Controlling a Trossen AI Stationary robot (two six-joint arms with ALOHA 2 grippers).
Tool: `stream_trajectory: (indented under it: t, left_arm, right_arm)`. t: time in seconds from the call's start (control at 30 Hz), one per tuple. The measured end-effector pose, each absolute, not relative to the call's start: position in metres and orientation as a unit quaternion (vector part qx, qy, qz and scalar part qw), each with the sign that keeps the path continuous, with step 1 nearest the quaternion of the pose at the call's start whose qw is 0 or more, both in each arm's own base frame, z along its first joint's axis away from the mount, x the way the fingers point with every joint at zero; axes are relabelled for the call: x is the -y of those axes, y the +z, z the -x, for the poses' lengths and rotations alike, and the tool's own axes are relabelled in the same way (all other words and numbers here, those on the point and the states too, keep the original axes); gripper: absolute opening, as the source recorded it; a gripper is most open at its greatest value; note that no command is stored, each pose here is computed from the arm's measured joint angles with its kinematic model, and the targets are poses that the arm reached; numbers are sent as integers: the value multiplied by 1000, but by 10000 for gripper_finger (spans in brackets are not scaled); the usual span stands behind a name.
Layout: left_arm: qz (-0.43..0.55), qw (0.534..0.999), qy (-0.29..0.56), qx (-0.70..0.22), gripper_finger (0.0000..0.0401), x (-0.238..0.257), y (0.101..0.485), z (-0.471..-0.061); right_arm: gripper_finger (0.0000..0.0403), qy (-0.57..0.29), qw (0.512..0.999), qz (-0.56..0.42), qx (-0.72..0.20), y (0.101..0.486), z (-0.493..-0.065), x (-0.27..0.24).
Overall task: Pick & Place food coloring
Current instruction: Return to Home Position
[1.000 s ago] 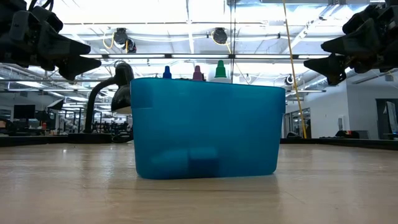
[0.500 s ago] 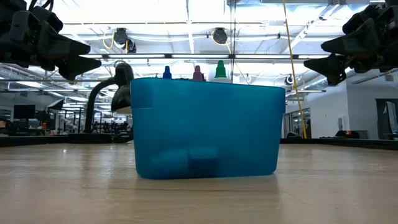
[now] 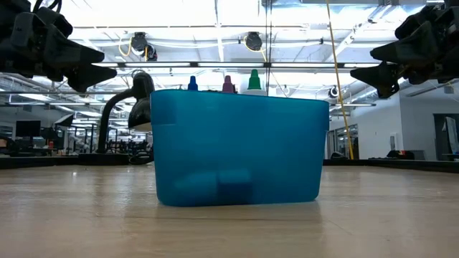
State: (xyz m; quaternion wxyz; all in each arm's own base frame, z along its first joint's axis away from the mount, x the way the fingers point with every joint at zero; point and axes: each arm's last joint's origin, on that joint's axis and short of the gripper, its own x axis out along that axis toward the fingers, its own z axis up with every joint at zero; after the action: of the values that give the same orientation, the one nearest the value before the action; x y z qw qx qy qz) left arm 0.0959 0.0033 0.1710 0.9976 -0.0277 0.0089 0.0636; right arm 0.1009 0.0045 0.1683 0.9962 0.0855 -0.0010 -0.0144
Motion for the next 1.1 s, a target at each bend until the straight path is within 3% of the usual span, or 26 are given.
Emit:
stream_trajectory:
  t: [1.1]
  left_arm:
    - [28,998,64,-9,310,-3,171,-96]
  right_arm:
    - [279,-14,996,-85,1,168,-101,-4]
